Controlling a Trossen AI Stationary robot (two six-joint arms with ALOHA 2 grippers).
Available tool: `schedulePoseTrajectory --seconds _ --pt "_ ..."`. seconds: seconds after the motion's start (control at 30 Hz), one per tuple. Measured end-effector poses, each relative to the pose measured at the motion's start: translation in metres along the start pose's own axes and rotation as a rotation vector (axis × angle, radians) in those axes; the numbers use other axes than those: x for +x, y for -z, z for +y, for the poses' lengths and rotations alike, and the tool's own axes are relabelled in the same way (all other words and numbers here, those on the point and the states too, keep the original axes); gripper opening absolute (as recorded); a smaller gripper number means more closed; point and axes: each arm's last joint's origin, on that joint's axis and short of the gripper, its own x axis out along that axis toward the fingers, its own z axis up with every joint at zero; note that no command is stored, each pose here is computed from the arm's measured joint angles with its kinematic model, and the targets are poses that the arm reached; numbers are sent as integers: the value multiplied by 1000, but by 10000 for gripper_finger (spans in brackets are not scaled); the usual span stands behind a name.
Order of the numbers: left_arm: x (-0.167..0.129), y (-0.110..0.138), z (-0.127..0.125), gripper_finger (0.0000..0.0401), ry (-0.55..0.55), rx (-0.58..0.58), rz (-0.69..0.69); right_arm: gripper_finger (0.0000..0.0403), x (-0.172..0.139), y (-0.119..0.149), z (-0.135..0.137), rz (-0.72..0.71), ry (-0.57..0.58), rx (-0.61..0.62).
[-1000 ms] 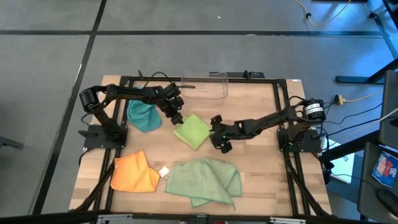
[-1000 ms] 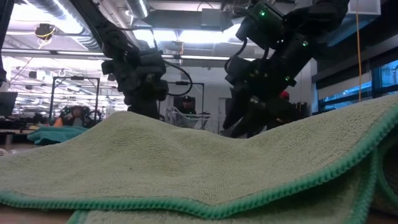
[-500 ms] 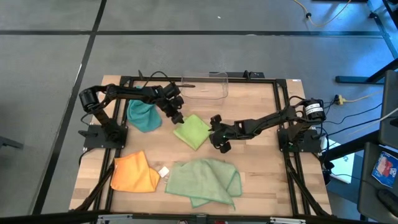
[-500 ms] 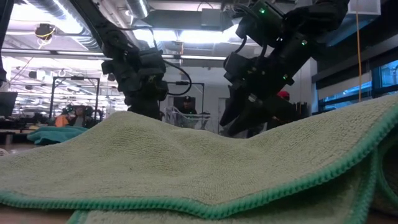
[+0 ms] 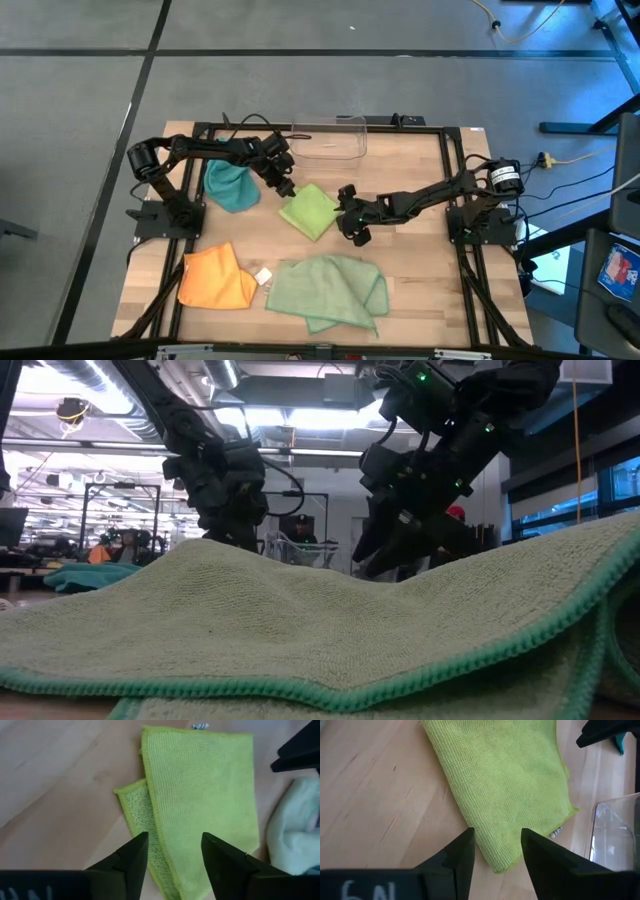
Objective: Fold microfiber towels
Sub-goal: Fold the light green microfiber towel
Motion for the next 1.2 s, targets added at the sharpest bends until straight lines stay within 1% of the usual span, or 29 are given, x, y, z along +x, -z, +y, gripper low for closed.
schedulePoseTrajectory --seconds 0.13,0.23,0.47,0.57,0.63,0.7,0.77,0.93,1.03,1.1,1.2 --pt "-1 0 1 207 3 -4 -1 163 0 0 0 -4 3 1" --pt "0 0 0 218 0 -17 0 163 0 -1 0 -6 2 1" --pt "9 3 -11 220 -65 30 -12 163 3 -3 3 -75 -94 -3" --pt "10 3 -10 220 -120 10 -32 163 8 -1 6 -68 -95 -47" --pt "9 3 -8 217 -132 -2 -35 163 13 0 8 -63 -96 -75" --pt "8 3 -6 215 -139 -34 -26 163 18 1 11 -58 -97 -78" --pt "13 3 -3 215 -136 -47 -13 163 22 1 12 -51 -98 -81" --pt "27 3 1 214 -119 -77 31 163 26 -2 8 -3 -18 -81" --pt "33 -2 3 214 -117 -92 54 163 29 -2 8 6 -22 -101" --pt "36 -8 1 214 -90 -92 60 163 31 -2 9 5 -22 -132" --pt "36 -15 -3 214 -78 -85 58 163 31 0 9 9 -23 -133"
